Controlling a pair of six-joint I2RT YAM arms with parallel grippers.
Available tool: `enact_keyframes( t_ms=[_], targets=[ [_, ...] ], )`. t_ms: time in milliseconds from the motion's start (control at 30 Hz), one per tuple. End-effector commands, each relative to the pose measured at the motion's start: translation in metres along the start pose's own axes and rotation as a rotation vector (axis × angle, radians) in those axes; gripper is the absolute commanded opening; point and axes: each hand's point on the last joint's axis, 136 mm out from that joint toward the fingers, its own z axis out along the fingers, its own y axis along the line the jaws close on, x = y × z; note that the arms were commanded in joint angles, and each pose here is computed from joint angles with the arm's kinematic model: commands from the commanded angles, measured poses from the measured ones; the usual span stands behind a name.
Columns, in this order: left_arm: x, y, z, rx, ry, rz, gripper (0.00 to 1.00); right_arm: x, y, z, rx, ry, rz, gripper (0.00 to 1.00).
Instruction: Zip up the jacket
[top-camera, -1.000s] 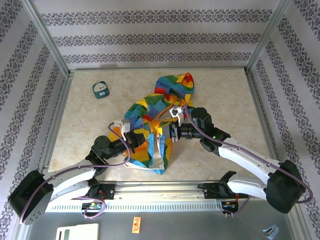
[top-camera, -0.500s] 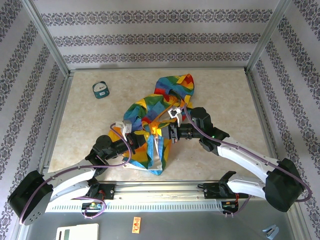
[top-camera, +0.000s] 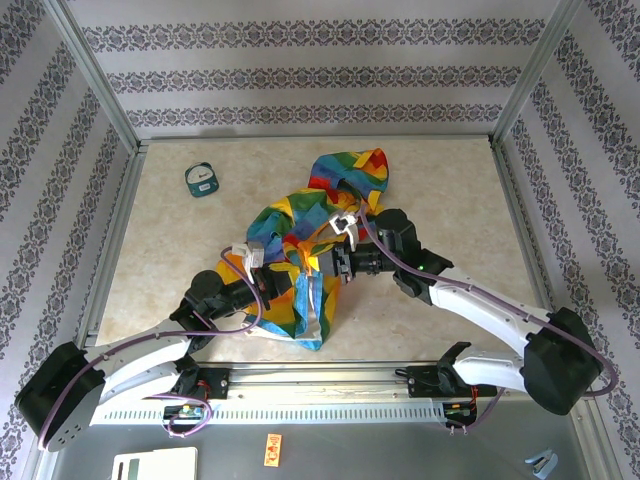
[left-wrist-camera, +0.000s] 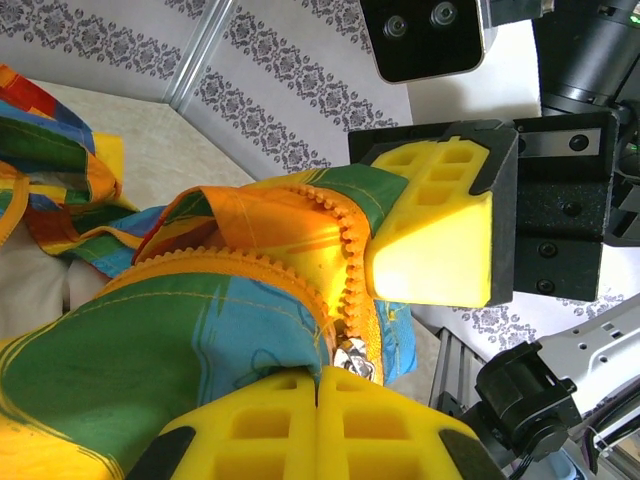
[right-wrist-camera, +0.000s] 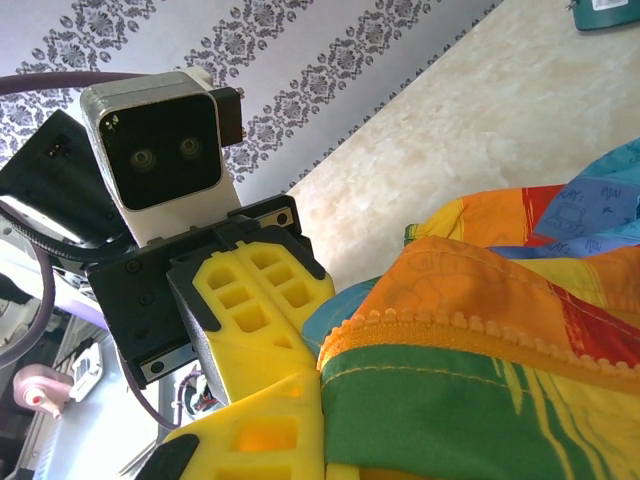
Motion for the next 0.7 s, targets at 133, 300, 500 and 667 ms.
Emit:
enact_keyframes(
  t_ms=[133, 300, 500, 667],
  targets=[
    [-0.008, -0.016, 0.000, 0.067, -0.014, 0.037, 0.00, -0.018, 0.011, 0.000, -0.038, -0.025, -0.126, 0.00],
    [-0.011, -0.019, -0.001, 0.080, -0.021, 0.045, 0.00, -0.019, 0.012, 0.002, -0.046, -0.017, -0.171, 0.00],
    [-0.017, -0.020, -0.003, 0.071, -0.049, 0.051, 0.00, -0.020, 0.014, 0.005, -0.080, -0.002, -0.192, 0.00],
    [-0.023, -0.019, -0.008, 0.053, -0.085, 0.063, 0.00, -0.019, 0.013, 0.006, -0.083, 0.000, -0.195, 0.00]
  ],
)
